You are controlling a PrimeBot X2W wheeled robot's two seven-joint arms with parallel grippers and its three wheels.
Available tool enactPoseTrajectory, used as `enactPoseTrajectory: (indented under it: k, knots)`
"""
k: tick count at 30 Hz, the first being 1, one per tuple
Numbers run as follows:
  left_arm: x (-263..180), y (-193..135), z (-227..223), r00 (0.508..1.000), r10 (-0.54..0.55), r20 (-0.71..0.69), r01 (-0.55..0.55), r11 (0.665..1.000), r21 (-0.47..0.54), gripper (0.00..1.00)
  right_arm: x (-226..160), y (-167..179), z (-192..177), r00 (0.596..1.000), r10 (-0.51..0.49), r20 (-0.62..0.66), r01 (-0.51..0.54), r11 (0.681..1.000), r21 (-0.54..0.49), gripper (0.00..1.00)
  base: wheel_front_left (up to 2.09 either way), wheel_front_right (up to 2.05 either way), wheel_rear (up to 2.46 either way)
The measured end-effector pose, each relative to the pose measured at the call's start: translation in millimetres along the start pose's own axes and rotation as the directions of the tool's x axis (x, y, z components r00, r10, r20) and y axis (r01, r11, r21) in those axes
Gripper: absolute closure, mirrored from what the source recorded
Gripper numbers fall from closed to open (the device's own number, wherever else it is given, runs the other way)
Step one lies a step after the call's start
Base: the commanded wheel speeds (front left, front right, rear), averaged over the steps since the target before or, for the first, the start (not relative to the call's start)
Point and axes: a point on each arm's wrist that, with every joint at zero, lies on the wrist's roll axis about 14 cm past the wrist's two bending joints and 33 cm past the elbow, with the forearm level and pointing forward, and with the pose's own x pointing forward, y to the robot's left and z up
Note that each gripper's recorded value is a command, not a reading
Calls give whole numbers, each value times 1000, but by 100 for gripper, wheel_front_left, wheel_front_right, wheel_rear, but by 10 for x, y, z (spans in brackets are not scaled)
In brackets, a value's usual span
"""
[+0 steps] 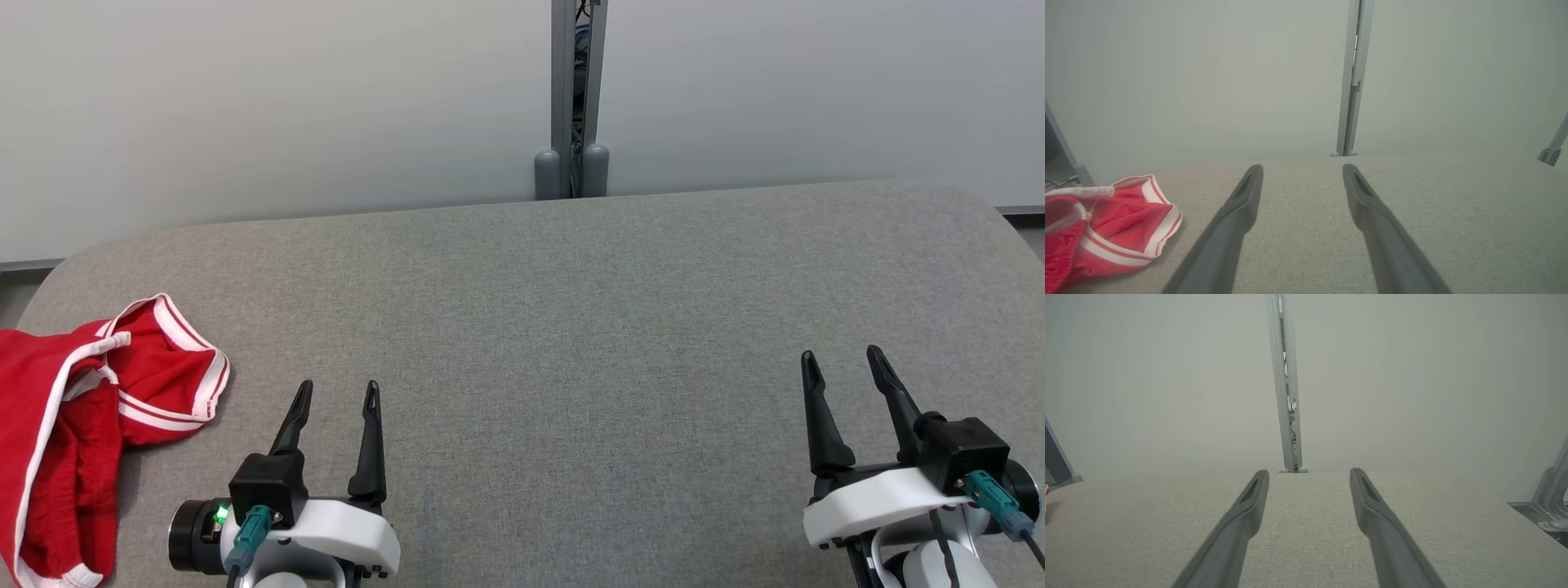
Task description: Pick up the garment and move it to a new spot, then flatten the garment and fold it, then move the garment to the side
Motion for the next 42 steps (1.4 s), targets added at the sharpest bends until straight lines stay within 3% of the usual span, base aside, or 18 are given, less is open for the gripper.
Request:
enactPoseTrajectory:
  k: [24, 34, 42]
  knots:
    - [-29, 67, -66, 1000, 19, -21, -19, 1000, 0, 0, 33, 59, -49, 1000, 18, -13, -18, 1000, 5, 0, 0, 0, 0]
    - [-199, 375, -18, 993, 114, -8, -114, 994, 6, 0, 173, 455, -124, 991, 132, -26, -132, 991, 34, 0, 0, 0, 0]
    - [-434, 773, 115, 970, 240, 33, -241, 970, 20, 0, 310, 898, -176, 967, 254, -29, -252, 966, 61, 0, 0, 0, 0]
